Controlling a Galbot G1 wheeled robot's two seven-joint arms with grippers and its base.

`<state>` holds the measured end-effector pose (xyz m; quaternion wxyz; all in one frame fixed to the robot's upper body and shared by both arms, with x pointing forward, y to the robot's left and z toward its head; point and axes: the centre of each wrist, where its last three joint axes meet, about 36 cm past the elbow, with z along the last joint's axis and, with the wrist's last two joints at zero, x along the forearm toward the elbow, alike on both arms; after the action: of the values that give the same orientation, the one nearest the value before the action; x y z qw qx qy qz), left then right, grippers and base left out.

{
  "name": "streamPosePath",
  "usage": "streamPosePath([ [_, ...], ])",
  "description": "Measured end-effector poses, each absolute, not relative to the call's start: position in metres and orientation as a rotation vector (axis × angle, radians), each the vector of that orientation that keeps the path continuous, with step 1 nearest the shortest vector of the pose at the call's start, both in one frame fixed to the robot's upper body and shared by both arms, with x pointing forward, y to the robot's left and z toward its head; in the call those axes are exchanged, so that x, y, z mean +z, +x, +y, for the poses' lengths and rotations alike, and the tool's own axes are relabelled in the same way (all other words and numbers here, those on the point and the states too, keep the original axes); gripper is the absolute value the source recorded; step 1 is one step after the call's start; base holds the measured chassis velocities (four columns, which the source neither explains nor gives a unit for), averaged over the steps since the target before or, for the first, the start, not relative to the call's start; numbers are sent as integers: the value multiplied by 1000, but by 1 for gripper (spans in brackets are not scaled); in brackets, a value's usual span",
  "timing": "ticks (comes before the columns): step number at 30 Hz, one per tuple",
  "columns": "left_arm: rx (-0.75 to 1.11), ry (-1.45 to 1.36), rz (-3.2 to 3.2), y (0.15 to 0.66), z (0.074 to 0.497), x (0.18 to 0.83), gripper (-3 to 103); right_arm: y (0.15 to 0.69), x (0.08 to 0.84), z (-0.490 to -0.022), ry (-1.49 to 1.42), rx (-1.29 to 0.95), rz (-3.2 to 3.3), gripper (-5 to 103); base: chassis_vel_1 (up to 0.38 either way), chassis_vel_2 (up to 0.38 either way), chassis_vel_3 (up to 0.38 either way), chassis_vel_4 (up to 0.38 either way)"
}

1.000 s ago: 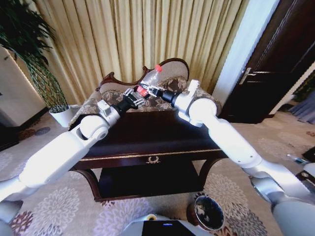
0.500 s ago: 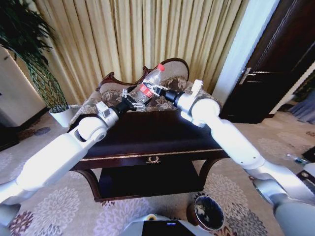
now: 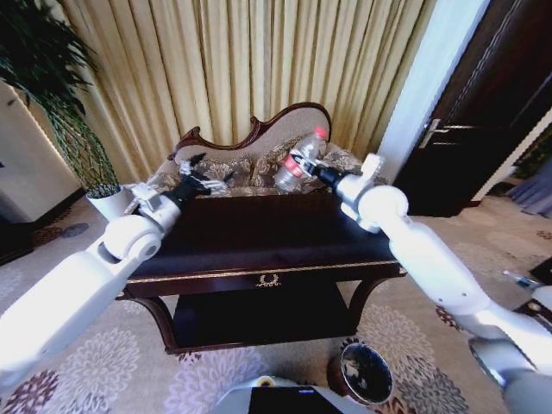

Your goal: Move to the front of the table and place the trash on the table into the trash bin.

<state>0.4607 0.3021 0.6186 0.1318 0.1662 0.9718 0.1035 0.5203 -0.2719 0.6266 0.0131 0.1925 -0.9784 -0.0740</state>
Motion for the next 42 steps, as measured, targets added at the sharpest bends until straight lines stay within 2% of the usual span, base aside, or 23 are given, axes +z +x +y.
streamPosePath([
  [2, 295, 254, 2901, 455, 313, 622, 100, 514, 614, -280, 445, -14, -3118, 25, 0, 0, 0, 0],
  [3, 295, 254, 2901, 455, 313, 622, 100, 514, 614, -280, 445, -14, -3118, 25, 0, 0, 0, 0],
  [5, 281, 136, 2972, 449, 332, 626, 100, 503, 608, -290, 315, 129, -3160, 25, 0, 0, 0, 0],
  [9, 269, 77, 3055, 444, 348, 634, 100, 492, 609, -304, 225, 197, -3184, 25, 0, 0, 0, 0],
  [11, 204, 18, 3139, 439, 359, 646, 100, 480, 608, -316, 173, 242, -3188, 25, 0, 0, 0, 0],
  [27, 146, -29, 3188, 416, 408, 645, 100, 445, 607, -336, 63, 211, -3128, 25, 0, 0, 0, 0],
  [42, 163, 53, 3167, 387, 413, 634, 100, 418, 600, -334, 81, 183, -3090, 25, 71, -71, -78, 69],
])
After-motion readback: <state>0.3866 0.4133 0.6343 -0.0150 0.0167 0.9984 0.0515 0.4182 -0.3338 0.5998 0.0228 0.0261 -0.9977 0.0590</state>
